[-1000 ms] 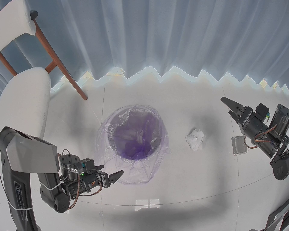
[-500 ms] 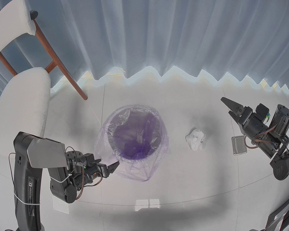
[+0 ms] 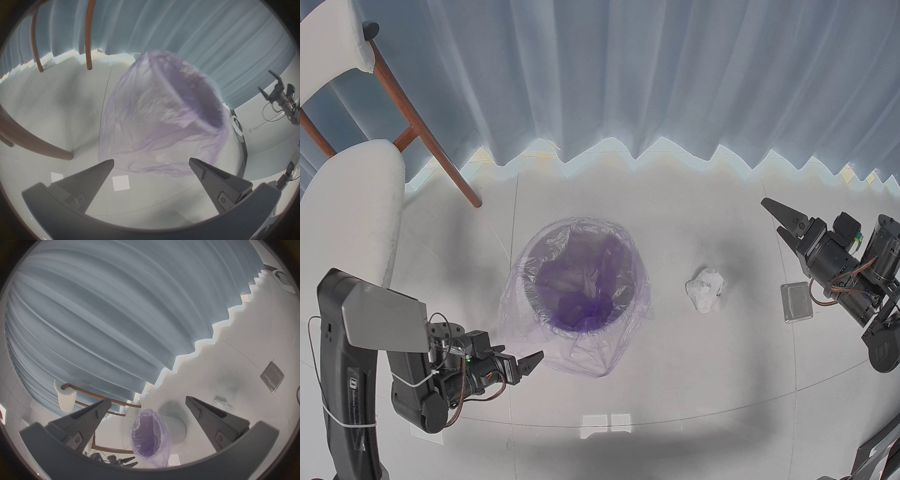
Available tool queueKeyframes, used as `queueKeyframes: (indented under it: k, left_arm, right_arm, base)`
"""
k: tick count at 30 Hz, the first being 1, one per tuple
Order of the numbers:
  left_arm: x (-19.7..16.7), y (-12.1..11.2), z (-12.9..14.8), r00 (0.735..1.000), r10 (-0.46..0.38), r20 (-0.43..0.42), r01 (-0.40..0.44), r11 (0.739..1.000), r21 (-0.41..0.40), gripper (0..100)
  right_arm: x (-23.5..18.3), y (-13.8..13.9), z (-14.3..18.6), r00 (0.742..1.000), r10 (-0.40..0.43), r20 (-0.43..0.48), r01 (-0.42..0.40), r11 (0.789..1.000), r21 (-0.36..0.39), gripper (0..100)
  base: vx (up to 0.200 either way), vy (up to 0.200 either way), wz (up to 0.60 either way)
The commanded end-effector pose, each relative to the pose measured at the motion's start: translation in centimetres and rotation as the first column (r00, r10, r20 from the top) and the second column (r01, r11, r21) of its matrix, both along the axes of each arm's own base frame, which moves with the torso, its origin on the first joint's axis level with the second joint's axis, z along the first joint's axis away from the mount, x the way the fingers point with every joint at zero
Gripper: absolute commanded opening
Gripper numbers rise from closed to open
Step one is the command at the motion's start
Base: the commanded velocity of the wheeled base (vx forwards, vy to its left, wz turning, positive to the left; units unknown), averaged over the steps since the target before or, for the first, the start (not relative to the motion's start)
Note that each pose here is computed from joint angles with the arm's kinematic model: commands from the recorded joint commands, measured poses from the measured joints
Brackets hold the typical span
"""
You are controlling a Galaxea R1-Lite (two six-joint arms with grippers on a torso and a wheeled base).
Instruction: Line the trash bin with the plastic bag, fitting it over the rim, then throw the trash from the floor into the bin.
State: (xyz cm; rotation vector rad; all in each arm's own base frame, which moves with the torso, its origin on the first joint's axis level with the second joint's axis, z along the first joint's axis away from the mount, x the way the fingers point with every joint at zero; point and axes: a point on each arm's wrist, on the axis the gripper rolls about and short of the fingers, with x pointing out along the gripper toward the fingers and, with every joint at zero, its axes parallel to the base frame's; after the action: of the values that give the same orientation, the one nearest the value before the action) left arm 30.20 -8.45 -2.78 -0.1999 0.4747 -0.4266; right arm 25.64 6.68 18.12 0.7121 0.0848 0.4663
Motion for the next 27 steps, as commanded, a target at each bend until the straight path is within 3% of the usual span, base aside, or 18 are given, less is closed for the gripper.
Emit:
queueKeyframes:
  k: [1,4,8,10,12,13,14,17,19,20,21,23,24,25,27]
  left_arm:
    - [-9.8,0.3,10.9,0.976,-0.100,0.194,0.113,0.992,-0.062,100]
    - [-13.2,-0.4,13.8,0.934,-0.175,0.312,0.214,0.972,-0.094,100]
    - [-16.2,-1.4,16.9,0.877,-0.235,0.419,0.348,0.912,-0.216,100]
    - [-17.1,-2.0,19.6,0.864,-0.221,0.452,0.416,0.818,-0.396,100]
    - [-17.7,-2.3,21.0,0.883,-0.230,0.409,0.442,0.701,-0.560,100]
    - [-17.8,-2.3,21.2,0.897,-0.236,0.374,0.431,0.659,-0.616,100]
    - [-17.9,-2.3,21.3,0.900,-0.238,0.366,0.428,0.642,-0.636,100]
    - [-17.5,-2.4,21.4,0.886,-0.227,0.403,0.441,0.677,-0.589,100]
    - [-16.7,-2.9,22.1,0.837,-0.212,0.505,0.475,0.739,-0.477,100]
    - [-16.7,-2.9,22.1,0.837,-0.212,0.505,0.475,0.739,-0.477,100]
    - [-16.0,-3.8,22.6,0.794,-0.223,0.566,0.497,0.774,-0.392,100]
    - [-15.5,-4.7,24.2,0.744,-0.228,0.628,0.536,0.765,-0.356,100]
    - [-15.5,-4.7,24.2,0.744,-0.228,0.628,0.536,0.765,-0.356,100]
    - [-15.1,-5.8,26.7,0.696,-0.237,0.678,0.587,0.731,-0.347,100]
    - [-14.8,-6.5,28.8,0.659,-0.283,0.697,0.640,0.697,-0.323,100]
  right_arm:
    - [-0.4,0.0,0.7,1.000,0.008,0.017,-0.008,1.000,0.014,100]
    - [-1.5,0.0,2.2,0.999,0.018,0.047,-0.020,0.999,0.038,100]
    - [-2.3,-0.2,3.8,0.999,0.019,0.050,-0.022,0.998,0.050,100]
    - [-2.8,-0.4,4.8,0.999,0.021,0.045,-0.024,0.997,0.069,100]
    - [-3.0,-0.4,5.5,0.999,0.023,0.047,-0.026,0.996,0.080,100]
    - [-2.9,-0.4,5.8,0.999,0.024,0.048,-0.028,0.996,0.082,100]
    - [-2.8,-0.4,6.0,0.998,0.021,0.051,-0.026,0.996,0.084,100]
    - [-2.5,-0.4,6.5,0.998,0.017,0.064,-0.023,0.996,0.092,100]
    - [-2.8,-0.4,6.6,0.998,0.026,0.055,-0.033,0.992,0.124,100]
    - [-2.8,-0.4,6.6,0.998,0.026,0.055,-0.033,0.992,0.124,100]
    - [-3.2,-0.5,6.5,0.998,0.046,0.042,-0.051,0.990,0.129,100]
    - [-3.7,-0.5,5.4,0.996,0.085,-0.015,-0.083,0.991,0.107,100]
    - [-3.7,-0.5,5.4,0.996,0.085,-0.015,-0.083,0.991,0.107,100]
    - [-3.9,-0.5,4.3,0.988,0.125,-0.089,-0.119,0.990,0.074,100]
    - [-4.1,-0.4,2.8,0.971,0.156,-0.179,-0.153,0.988,0.033,100]
  base:
    - [0.000,0.000,0.00]
    - [0.000,0.000,0.00]
    - [0.000,0.000,0.00]
    - [0.000,0.000,0.00]
    - [0.000,0.000,0.00]
    - [0.000,0.000,0.00]
    - [0.000,0.000,0.00]
    - [0.000,0.000,0.00]
    - [0.000,0.000,0.00]
    - [0.000,0.000,0.00]
    - [0.000,0.000,0.00]
    - [0.000,0.000,0.00]
    - [0.000,0.000,0.00]
    - [0.000,0.000,0.00]
    - [0.000,0.000,0.00]
